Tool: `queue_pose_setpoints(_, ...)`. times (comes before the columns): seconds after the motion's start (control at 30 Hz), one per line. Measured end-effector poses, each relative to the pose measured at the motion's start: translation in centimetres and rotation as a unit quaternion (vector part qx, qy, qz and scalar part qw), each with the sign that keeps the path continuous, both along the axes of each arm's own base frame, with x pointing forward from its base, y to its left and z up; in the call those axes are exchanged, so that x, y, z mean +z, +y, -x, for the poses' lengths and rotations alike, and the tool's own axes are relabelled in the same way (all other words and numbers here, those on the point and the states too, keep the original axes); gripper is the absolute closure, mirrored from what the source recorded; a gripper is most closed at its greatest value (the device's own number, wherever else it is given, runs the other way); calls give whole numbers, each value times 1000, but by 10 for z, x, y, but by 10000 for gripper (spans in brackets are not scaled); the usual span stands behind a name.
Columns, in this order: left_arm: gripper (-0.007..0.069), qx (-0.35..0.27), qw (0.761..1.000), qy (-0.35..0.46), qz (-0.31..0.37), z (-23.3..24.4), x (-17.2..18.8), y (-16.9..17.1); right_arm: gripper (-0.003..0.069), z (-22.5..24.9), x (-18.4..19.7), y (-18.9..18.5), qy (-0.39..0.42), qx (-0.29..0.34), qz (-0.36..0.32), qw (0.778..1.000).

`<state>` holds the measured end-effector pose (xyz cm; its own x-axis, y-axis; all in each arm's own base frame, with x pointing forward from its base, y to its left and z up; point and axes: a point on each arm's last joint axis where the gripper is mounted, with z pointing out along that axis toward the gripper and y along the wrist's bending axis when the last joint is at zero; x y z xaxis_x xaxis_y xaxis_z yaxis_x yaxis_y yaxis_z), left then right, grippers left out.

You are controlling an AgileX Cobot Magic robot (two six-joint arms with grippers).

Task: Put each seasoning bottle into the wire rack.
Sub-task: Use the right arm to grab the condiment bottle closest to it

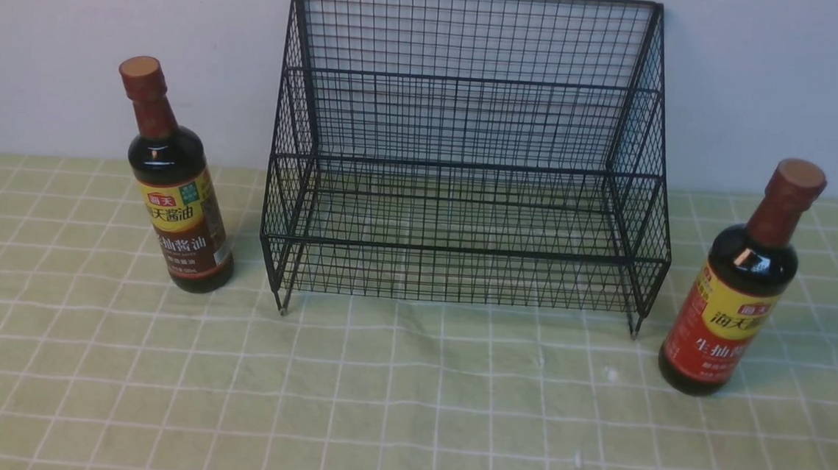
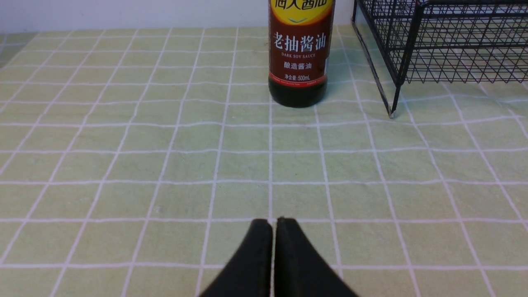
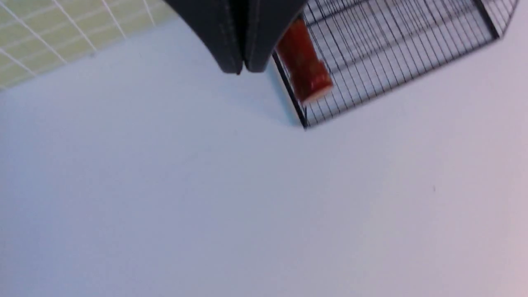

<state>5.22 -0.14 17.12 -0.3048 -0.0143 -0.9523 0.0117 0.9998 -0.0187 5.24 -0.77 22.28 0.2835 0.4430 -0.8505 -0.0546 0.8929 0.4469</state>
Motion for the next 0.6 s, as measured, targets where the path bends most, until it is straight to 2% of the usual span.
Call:
queue_pose_setpoints(0.23, 632, 0, 1000, 0, 0, 0, 0, 0, 673, 4, 11, -3, -51, -2, -55, 997)
queue_pose_setpoints(0.33, 632, 0, 1000, 0, 0, 0, 0, 0, 673, 6, 34, 2, -45, 17, -32, 998)
queue_pose_setpoints(0.43, 632, 0, 1000, 0, 0, 0, 0, 0, 673, 7, 79, 7, 0, 26, 34, 999)
queue_pose_setpoints(0.47, 632, 0, 1000, 0, 0, 0, 0, 0, 673, 0, 93, 8, 51, 29, 53, 997)
queue_pose_setpoints(0.53, 632, 0, 1000, 0, 0, 0, 0, 0, 673, -6, 104, 9, 89, 32, 65, 993)
queue_pose_setpoints(0.6, 632, 0, 1000, 0, 0, 0, 0, 0, 673, -30, 126, 10, 208, 46, 96, 972)
